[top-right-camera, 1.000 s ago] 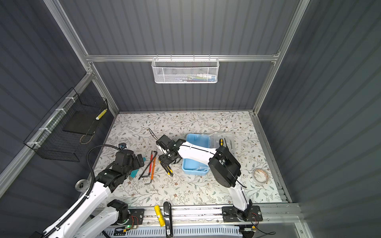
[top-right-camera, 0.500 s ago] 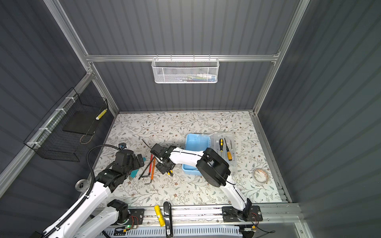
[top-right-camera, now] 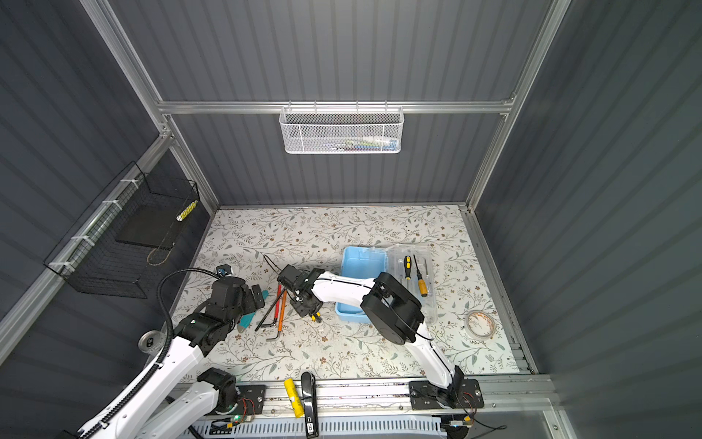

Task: Pack the tool kit
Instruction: 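Lift the yellow-black utility knife and carry it over the blue box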

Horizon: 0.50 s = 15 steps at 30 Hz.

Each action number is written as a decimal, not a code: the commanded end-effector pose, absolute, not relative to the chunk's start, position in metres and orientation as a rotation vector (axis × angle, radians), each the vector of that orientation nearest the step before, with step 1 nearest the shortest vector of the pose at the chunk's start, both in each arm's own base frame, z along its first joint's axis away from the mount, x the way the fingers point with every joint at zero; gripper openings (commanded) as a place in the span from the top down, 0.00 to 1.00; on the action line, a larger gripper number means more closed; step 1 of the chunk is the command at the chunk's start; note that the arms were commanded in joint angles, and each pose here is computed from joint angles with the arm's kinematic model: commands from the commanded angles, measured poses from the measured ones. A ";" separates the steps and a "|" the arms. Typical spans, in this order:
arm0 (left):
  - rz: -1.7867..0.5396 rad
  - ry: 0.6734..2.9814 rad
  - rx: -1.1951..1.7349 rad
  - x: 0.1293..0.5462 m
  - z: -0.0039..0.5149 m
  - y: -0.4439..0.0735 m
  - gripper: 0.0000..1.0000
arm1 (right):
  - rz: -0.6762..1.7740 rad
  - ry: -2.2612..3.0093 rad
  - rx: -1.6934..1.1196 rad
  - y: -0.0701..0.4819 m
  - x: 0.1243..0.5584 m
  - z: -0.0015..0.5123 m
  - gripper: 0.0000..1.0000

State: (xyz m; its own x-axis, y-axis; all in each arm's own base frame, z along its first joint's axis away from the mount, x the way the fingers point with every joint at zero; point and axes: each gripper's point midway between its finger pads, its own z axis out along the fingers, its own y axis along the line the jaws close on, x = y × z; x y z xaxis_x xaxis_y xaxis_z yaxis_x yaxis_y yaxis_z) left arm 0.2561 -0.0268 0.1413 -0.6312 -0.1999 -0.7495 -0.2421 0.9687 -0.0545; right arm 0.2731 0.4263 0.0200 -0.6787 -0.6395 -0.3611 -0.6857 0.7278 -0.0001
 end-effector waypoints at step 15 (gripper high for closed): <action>0.030 2.353 -0.438 0.272 0.107 -0.037 0.01 | 0.201 2.492 -0.450 0.330 0.324 0.150 0.77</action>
